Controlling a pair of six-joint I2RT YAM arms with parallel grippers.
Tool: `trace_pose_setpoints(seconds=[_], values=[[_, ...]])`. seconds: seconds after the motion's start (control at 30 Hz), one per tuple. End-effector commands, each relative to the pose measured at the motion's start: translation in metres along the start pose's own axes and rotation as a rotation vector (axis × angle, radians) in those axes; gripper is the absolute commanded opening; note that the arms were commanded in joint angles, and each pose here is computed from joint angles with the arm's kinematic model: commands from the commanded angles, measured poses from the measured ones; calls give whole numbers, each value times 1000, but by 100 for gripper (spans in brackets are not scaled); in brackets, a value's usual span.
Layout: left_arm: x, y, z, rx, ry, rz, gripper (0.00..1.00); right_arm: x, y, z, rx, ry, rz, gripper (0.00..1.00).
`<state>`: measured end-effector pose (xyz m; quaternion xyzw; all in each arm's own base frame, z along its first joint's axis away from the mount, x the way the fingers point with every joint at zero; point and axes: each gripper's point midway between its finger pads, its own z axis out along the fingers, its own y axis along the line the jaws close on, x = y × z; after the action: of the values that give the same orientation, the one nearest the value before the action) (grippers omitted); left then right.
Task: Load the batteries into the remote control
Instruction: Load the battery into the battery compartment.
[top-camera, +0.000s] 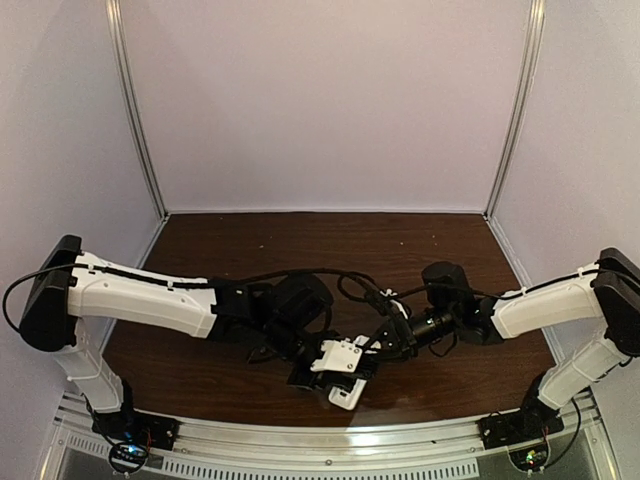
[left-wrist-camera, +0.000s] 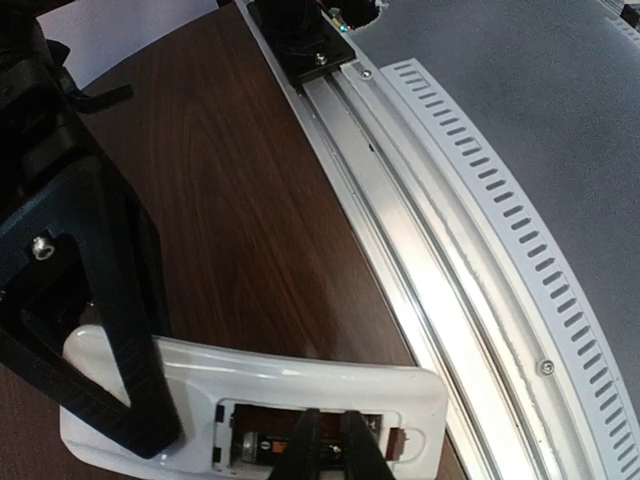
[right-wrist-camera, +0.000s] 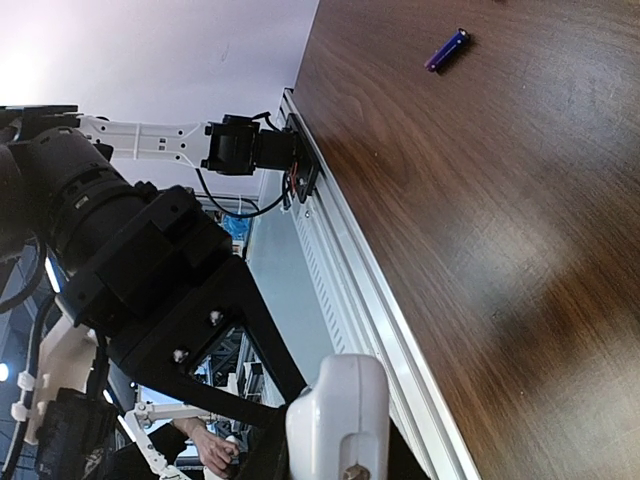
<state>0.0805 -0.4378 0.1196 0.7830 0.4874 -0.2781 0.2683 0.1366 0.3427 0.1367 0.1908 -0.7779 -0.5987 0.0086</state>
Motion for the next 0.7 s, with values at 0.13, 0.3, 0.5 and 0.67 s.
trace_pose_setpoints(seconds=[0.13, 0.3, 0.5, 0.67], values=[[35, 19, 13, -35, 57, -45, 6, 12, 58, -1, -168, 65, -136, 0], [42, 16, 12, -20, 77, -38, 6, 13, 58, -1, -166, 67, -136, 0], [18, 17, -4, -55, 25, -30, 12, 4, 27, 1, -35, 24, -112, 0], [-9, 22, -39, -160, -66, -24, 32, -10, 13, -5, 22, -42, -109, 0]])
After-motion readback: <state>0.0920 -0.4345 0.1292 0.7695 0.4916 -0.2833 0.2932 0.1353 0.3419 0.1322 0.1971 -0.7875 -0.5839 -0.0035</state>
